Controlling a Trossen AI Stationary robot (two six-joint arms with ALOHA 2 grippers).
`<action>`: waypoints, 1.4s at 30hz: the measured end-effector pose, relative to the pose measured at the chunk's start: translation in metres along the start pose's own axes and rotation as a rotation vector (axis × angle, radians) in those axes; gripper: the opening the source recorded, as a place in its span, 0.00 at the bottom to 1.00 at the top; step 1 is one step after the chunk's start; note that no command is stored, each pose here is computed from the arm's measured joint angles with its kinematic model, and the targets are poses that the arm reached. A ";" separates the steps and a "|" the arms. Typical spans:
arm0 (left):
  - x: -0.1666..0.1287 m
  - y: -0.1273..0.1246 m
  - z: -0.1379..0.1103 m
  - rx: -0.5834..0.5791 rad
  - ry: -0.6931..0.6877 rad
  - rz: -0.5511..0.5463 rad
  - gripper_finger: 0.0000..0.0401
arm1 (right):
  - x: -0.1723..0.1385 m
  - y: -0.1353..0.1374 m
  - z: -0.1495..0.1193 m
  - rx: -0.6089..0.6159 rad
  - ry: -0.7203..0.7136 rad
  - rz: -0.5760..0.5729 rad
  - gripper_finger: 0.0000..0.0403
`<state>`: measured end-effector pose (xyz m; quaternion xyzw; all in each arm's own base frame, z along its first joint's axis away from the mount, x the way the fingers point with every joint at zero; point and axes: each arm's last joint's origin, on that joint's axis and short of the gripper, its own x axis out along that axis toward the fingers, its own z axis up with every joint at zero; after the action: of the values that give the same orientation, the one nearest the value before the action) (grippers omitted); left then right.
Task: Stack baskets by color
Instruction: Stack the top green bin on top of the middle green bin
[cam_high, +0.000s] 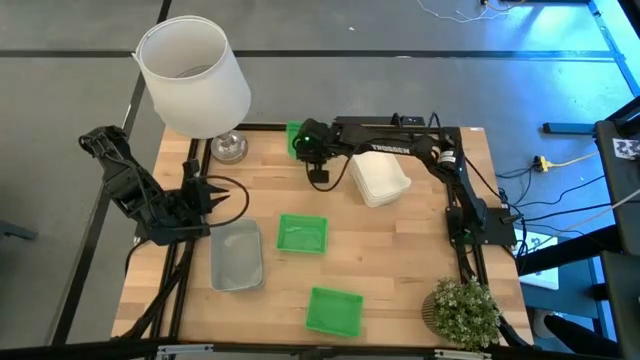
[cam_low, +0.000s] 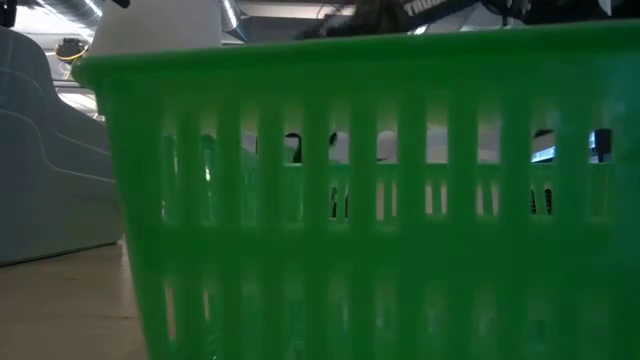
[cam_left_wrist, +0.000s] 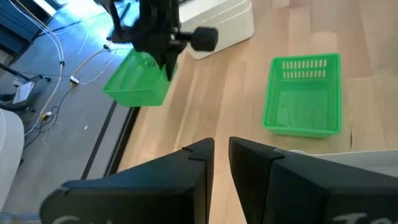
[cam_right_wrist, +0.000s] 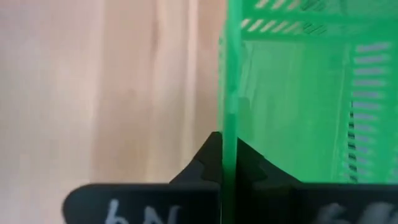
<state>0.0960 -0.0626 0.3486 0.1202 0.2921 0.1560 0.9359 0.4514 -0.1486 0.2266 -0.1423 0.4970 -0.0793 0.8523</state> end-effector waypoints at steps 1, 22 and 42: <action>0.000 0.000 0.000 0.000 0.001 -0.001 0.10 | -0.007 0.003 0.007 0.011 -0.009 0.003 0.00; 0.000 0.000 0.000 0.002 0.009 -0.014 0.10 | -0.102 0.167 0.074 0.290 -0.032 0.212 0.00; 0.000 0.000 0.000 0.004 0.009 -0.014 0.10 | -0.052 0.229 0.038 0.300 0.020 0.232 0.00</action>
<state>0.0959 -0.0629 0.3482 0.1191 0.2976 0.1494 0.9354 0.4578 0.0892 0.2136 0.0451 0.5009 -0.0551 0.8626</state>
